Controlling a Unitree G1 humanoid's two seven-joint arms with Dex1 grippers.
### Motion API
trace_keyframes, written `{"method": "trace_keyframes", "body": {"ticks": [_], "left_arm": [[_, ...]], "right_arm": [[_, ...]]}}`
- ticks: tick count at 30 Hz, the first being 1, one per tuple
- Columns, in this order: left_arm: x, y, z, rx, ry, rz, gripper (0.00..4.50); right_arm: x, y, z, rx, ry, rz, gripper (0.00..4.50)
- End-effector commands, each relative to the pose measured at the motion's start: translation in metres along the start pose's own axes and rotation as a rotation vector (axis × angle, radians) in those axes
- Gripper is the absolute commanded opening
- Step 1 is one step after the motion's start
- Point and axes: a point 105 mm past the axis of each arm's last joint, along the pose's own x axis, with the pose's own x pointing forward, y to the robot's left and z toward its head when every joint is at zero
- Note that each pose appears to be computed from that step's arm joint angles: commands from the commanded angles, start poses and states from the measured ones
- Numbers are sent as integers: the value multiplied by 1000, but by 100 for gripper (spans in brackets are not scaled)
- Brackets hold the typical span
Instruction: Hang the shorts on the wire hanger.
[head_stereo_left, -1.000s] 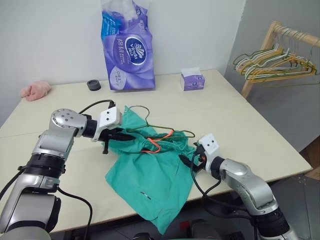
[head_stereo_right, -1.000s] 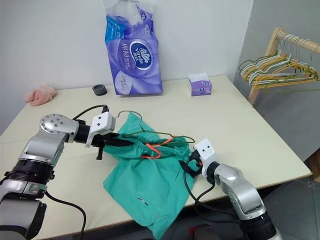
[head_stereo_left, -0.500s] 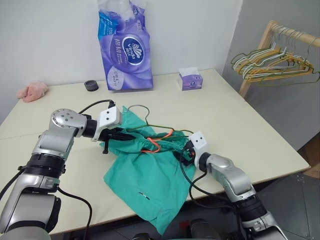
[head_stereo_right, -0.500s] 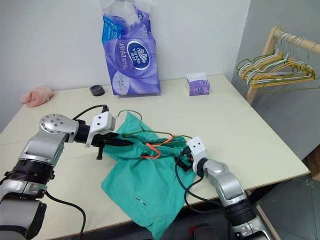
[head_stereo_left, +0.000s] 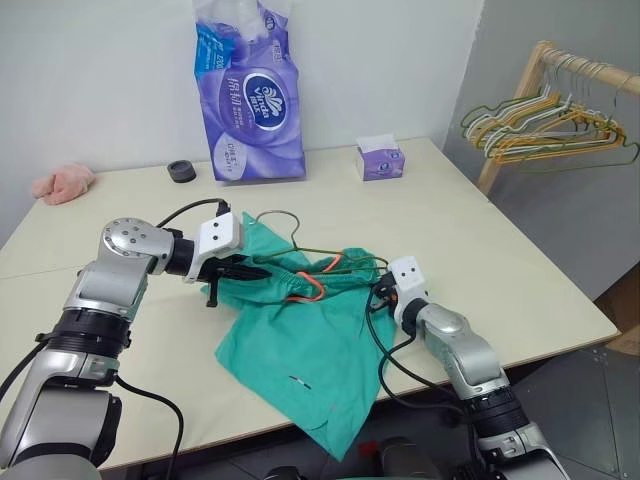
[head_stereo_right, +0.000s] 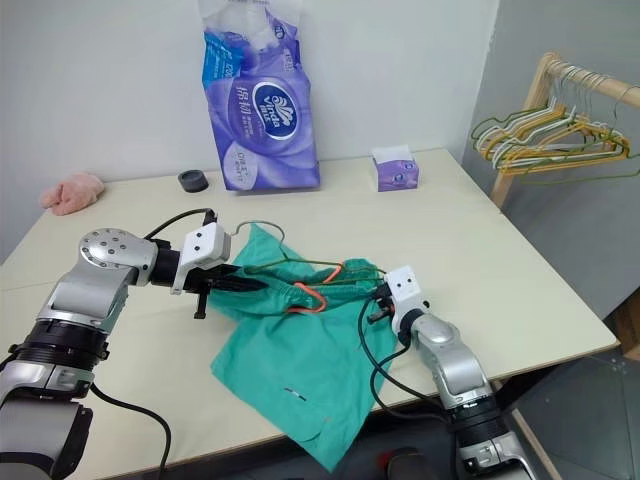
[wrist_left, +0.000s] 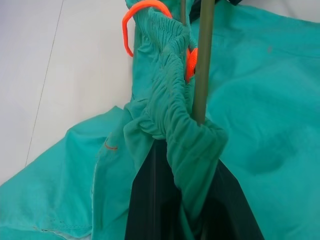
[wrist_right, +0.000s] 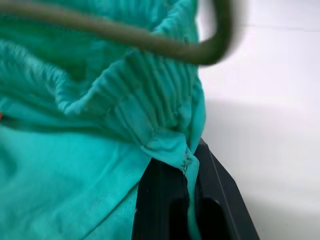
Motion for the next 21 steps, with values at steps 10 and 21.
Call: {"method": "trace_keyframes", "body": {"ticks": [10,21], "left_arm": [[-19,11,7,35,-9,69,0],[-20,2,-3,31,43,16,0]], "right_arm": [[-28,-45,2,75,-20,-140,4],[-38,-55,19,32,-52,-145,4]]}}
